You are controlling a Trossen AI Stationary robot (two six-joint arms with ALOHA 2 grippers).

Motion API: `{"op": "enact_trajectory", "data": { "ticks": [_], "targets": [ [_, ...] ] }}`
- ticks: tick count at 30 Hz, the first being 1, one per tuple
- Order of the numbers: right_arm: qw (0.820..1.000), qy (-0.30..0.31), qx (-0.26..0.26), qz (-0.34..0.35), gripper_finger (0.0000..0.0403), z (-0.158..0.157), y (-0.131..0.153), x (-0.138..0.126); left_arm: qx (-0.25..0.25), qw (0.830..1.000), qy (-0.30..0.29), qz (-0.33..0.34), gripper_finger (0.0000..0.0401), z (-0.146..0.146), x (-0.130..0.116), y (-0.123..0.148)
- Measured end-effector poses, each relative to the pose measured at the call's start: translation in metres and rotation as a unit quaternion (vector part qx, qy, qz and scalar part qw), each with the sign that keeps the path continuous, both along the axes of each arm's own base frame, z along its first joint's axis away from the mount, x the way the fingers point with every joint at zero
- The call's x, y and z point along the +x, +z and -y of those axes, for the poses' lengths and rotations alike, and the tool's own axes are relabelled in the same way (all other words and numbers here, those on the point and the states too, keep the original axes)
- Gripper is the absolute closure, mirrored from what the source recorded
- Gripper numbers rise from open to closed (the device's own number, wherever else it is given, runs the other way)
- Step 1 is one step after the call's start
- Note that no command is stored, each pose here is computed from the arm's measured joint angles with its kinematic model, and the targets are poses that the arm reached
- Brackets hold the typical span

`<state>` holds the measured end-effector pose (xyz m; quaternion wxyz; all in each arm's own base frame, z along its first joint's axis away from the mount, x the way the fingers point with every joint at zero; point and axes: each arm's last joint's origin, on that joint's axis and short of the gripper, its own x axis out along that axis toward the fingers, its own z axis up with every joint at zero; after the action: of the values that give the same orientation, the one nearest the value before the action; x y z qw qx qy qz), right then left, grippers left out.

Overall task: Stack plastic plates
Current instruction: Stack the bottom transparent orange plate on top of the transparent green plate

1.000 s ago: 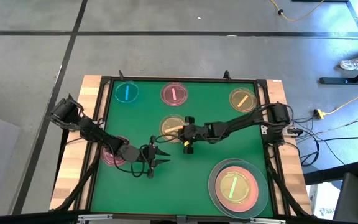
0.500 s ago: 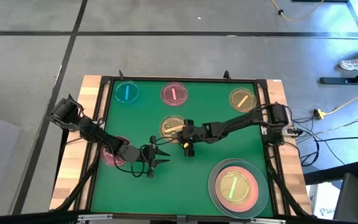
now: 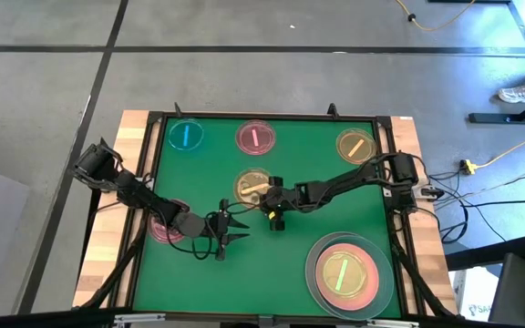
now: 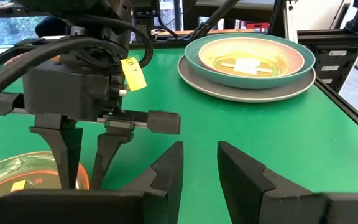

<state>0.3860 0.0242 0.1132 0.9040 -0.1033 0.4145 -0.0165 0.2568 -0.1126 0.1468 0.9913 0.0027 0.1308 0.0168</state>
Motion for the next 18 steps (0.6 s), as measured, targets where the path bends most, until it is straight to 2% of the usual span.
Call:
{"op": "enact_trajectory", "data": {
  "ticks": [8,13,18],
  "targets": [
    [1.0,0.005,-0.018,-0.007,0.0393,-0.003,0.008,-0.005,0.0,1.0,0.0,0.0,0.0309,0.0,0.0,0.0],
    [0.999,0.007,-0.038,0.018,0.0395,-0.018,0.043,-0.015,0.0,1.0,-0.001,0.0,0.0309,0.0,0.0,0.0],
    [0.999,0.015,-0.018,0.034,0.0399,-0.036,0.086,-0.037,0.0,1.0,0.0,0.0,0.0309,0.0,0.0,0.0]
  ]
}}
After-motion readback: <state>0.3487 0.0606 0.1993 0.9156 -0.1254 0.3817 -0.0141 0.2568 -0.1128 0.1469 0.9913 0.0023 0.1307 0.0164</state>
